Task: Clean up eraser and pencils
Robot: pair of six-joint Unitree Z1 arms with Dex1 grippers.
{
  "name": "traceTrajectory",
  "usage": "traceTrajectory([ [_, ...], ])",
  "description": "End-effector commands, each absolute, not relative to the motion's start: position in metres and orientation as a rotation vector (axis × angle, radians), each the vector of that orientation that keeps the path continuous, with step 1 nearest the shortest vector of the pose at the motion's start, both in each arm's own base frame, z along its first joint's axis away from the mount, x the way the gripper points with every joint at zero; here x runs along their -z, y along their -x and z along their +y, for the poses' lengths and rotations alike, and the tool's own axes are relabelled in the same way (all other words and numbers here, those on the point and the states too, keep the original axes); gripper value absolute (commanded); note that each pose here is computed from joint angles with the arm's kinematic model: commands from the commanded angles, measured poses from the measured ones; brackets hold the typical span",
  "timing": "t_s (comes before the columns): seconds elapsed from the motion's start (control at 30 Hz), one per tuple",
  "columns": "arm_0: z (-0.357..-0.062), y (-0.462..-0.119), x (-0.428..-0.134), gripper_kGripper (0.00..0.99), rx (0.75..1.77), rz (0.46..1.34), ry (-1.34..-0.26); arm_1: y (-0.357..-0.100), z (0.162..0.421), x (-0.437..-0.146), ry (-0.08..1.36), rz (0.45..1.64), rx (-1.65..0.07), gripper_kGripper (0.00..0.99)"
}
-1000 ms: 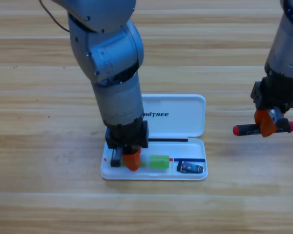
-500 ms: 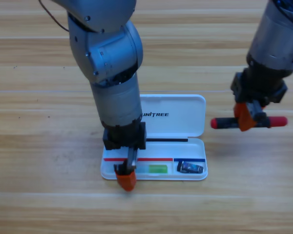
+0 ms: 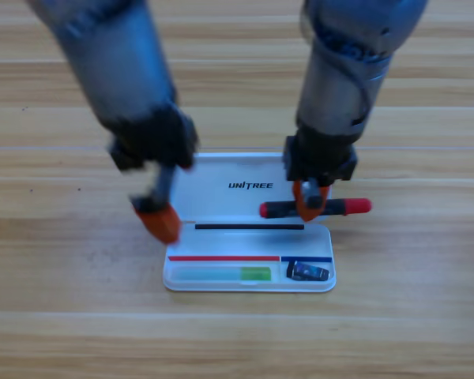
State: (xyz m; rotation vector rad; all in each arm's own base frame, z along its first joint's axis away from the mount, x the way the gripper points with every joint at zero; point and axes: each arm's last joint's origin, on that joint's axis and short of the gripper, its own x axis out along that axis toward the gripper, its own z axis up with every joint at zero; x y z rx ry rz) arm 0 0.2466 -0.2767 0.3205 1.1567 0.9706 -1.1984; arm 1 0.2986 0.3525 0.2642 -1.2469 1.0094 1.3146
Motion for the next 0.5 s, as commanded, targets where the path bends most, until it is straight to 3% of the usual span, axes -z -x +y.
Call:
traceTrajectory([
  [0.03,-0.204,-0.255,-0.358,0.99,1.118,0.942,-1.072,-0.291,0.393,-0.214,1.291,1.082,-1.365,0.0],
  [0.2,-0.174,-0.255,-0.365,0.99,1.099,0.939,-1.037,-0.289,0.409,-0.208,1.293,1.059,-1.369,0.0],
  [0.5,-0.165,-0.25,-0.36,0.99,1.105,0.965,-1.03,-0.291,0.416,-0.2,1.289,1.062,-1.366,0.0],
])
